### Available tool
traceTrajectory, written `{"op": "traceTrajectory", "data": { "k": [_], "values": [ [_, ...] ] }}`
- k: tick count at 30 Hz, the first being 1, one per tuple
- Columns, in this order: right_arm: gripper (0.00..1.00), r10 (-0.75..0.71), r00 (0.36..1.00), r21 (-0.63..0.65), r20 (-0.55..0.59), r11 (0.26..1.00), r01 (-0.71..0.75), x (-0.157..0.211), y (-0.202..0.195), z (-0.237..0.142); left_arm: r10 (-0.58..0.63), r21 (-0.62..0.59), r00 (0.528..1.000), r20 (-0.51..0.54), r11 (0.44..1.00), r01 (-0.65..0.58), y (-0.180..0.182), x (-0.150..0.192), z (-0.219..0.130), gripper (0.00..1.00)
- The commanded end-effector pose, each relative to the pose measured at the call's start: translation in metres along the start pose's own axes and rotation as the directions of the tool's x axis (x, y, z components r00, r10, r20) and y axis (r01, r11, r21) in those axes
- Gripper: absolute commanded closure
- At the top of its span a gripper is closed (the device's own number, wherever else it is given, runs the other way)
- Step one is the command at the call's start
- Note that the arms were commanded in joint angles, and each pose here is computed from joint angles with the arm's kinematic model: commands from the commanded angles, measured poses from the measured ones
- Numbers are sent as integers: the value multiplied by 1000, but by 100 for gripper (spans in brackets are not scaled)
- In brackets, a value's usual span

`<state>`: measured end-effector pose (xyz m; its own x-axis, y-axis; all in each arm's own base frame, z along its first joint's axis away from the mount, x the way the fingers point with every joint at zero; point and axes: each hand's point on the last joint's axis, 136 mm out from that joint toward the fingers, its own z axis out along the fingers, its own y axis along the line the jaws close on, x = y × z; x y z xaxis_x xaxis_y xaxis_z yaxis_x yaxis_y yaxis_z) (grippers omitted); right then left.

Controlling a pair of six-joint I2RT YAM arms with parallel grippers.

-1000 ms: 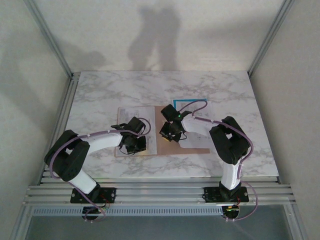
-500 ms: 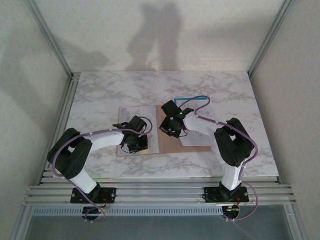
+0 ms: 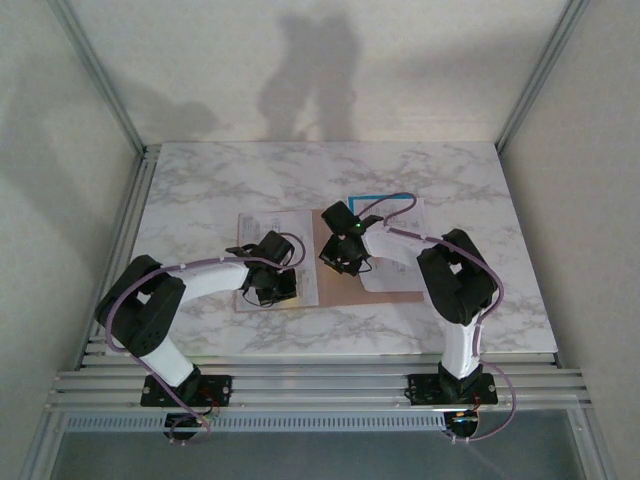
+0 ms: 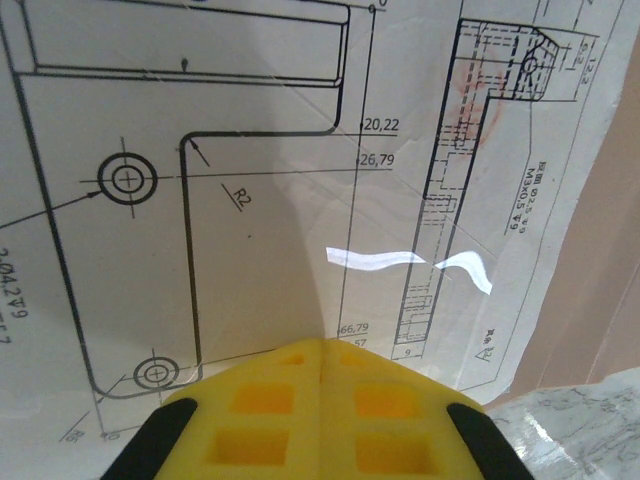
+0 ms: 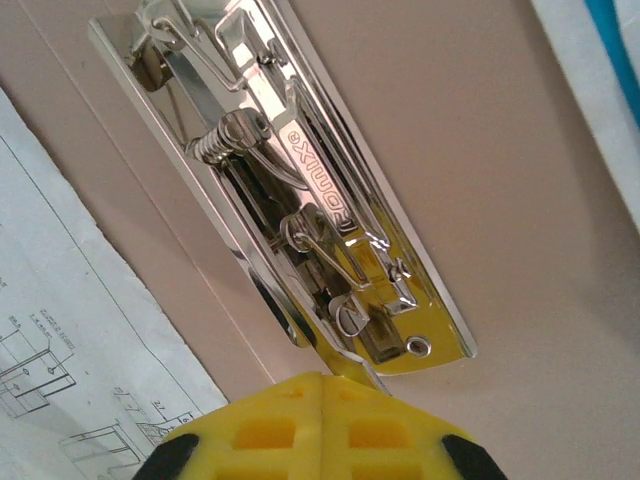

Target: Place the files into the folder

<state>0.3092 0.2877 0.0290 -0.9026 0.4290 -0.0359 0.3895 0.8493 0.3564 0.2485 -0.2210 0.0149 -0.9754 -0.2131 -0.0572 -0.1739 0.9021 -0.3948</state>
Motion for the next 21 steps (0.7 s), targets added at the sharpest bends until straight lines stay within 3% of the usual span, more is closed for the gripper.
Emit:
{"op": "traceTrajectory", "data": {
  "k": [1, 21],
  "values": [
    [100, 2, 1000, 103, 29, 995, -5, -7, -24, 6, -24, -58, 999, -23, 998, 23, 15, 7, 9, 100],
    [100, 52, 997, 163, -63, 986, -41, -8, -94, 35, -61, -92, 998, -23, 994, 59, 26, 12, 9, 100]
  ]
}}
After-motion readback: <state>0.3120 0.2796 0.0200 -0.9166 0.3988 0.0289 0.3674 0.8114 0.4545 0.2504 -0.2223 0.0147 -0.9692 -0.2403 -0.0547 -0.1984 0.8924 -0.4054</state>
